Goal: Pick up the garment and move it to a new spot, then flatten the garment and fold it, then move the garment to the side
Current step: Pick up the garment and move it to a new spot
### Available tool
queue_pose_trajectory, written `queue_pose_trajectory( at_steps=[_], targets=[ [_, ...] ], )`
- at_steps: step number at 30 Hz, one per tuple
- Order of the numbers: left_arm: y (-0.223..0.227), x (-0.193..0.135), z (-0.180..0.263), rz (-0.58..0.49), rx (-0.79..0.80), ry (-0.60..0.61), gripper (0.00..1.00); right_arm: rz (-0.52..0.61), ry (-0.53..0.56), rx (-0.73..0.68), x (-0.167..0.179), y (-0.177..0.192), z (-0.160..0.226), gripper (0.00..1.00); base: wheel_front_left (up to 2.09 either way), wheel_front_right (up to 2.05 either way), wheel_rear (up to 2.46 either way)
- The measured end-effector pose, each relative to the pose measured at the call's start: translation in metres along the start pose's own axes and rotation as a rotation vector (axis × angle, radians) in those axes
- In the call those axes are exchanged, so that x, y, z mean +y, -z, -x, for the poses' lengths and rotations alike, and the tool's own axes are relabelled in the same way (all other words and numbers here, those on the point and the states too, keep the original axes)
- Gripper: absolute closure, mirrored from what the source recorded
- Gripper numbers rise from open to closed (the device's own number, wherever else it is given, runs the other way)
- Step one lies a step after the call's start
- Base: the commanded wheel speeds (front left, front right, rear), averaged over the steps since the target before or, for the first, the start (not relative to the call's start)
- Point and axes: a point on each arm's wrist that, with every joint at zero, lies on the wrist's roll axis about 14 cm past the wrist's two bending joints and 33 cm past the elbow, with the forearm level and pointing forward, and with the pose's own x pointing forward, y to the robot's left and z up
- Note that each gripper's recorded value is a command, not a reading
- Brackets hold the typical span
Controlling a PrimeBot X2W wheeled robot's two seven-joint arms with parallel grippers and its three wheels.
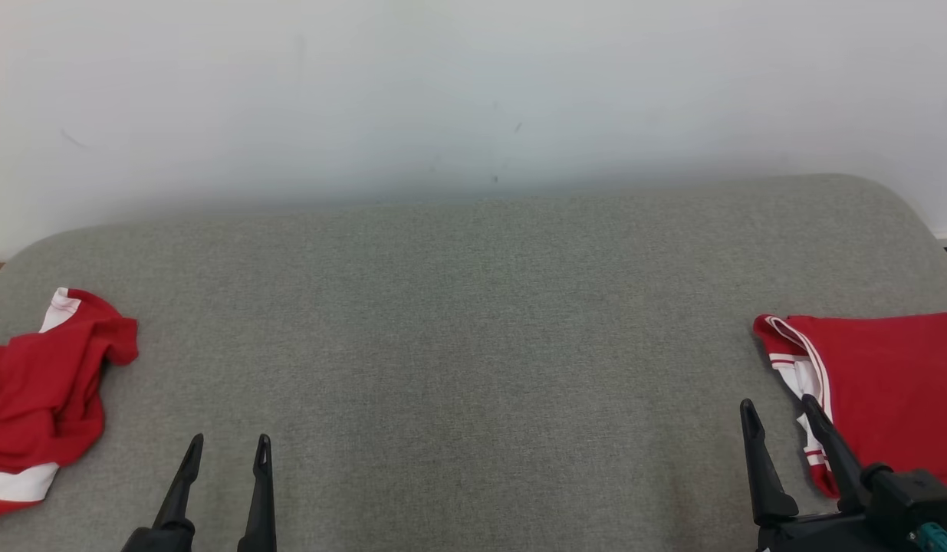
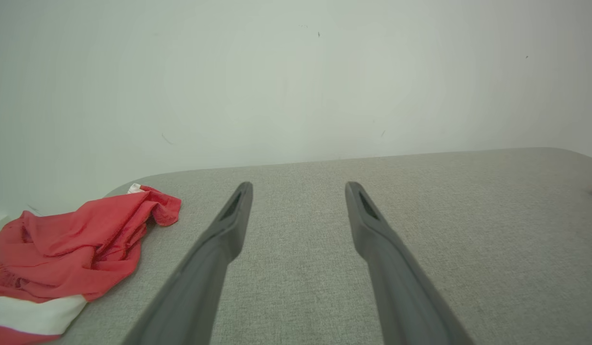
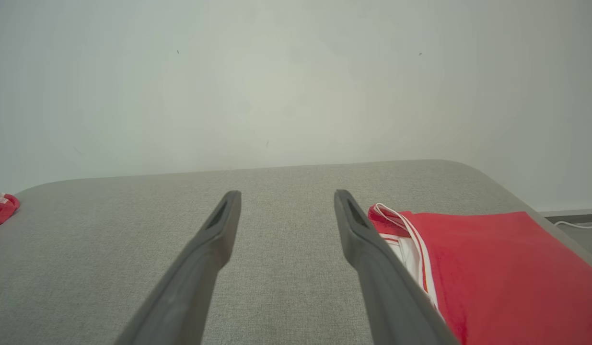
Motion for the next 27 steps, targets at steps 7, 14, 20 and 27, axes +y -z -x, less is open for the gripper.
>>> queue_pose_trajectory(
  at_steps=[7,14,20,27],
  targets=[
    [-0.007,0.013,0.003,-0.007,-0.021,-0.045,0.00,-0.003,-0.073,0.001,0.021,0.000,-0.009,0.00,0.00,0.00,0.00],
    [-0.017,0.048,0.020,-0.027,-0.041,-0.164,0.00,-0.026,-0.203,-0.001,0.060,0.001,-0.023,0.00,0.00,0.00,0.00],
    [-0.027,0.085,0.046,-0.040,-0.053,-0.295,0.00,-0.051,-0.324,0.003,0.098,0.003,-0.036,0.00,0.00,0.00,0.00],
    [-0.035,0.120,0.079,-0.063,-0.054,-0.427,0.00,-0.084,-0.443,0.011,0.137,0.006,-0.045,0.00,0.00,0.00,0.00]
  ],
)
